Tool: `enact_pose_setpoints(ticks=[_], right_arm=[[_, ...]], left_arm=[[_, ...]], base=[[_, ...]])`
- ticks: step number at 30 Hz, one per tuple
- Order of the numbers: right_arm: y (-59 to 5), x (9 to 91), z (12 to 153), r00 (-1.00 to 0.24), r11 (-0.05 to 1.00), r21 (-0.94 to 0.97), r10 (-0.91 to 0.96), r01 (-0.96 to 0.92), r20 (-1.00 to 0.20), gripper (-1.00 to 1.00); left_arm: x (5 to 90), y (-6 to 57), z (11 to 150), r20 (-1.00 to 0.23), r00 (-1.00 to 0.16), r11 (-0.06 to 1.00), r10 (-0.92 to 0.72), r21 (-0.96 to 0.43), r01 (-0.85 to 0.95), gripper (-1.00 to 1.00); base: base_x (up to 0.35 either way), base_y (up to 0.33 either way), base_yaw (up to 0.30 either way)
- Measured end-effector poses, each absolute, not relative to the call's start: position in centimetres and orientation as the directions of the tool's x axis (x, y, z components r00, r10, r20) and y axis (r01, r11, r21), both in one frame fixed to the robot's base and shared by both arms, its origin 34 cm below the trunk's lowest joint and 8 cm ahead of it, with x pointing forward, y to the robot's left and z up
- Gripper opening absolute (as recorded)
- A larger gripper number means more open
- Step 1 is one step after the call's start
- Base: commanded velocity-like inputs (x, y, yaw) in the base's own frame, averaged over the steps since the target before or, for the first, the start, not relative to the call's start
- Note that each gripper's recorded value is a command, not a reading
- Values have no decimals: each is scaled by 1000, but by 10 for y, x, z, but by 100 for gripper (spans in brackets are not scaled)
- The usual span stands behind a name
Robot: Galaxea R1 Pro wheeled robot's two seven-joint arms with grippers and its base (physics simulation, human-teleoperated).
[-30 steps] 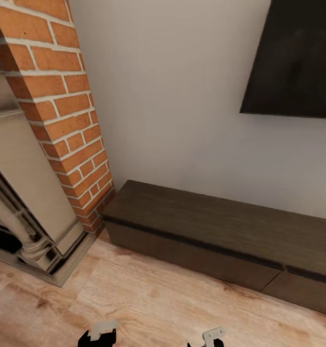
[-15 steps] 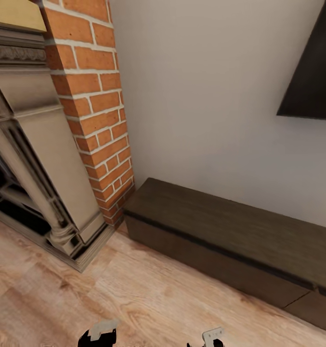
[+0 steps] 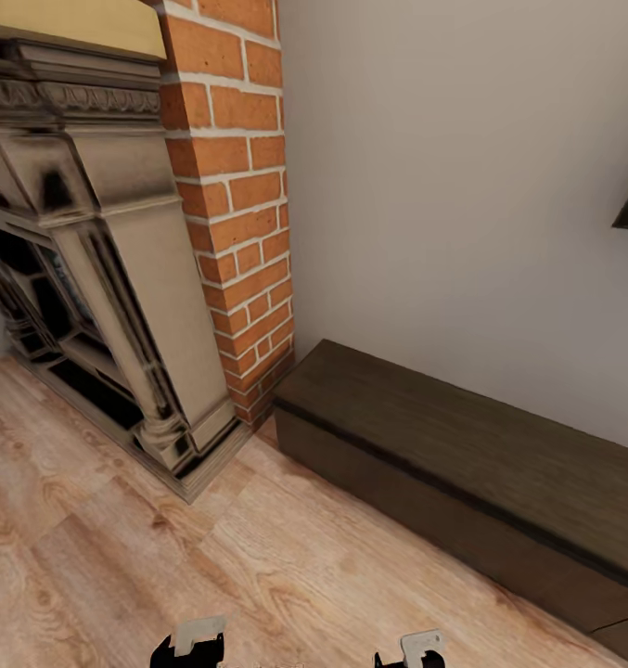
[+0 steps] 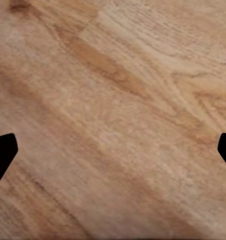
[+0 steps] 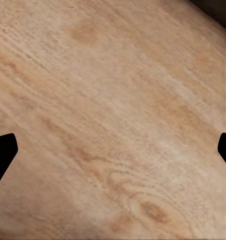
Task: Place each of the two pumpkins and all three candles from the living room inside a cabinet in the living room (use any cabinet), then make sure every cabinet is closed, and position the cauldron so it is next to a table in the living room.
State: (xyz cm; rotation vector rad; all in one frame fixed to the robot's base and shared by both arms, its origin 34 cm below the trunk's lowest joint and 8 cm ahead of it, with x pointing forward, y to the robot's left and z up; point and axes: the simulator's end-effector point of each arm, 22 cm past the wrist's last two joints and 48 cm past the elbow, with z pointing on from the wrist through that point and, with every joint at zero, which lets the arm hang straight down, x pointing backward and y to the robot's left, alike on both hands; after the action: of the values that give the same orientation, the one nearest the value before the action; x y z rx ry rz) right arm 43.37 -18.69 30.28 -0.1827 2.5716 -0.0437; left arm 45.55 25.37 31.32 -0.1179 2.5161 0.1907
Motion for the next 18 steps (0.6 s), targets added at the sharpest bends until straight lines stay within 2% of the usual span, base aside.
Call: enact_pose_setpoints(ticks=[18], right_arm=[[-189,429,298,-844,990,-74,-141,-120,-518,100]], left_arm=[[449,254,307,-567,-823,986,-41,112,-126,100]], base=[[0,0,242]])
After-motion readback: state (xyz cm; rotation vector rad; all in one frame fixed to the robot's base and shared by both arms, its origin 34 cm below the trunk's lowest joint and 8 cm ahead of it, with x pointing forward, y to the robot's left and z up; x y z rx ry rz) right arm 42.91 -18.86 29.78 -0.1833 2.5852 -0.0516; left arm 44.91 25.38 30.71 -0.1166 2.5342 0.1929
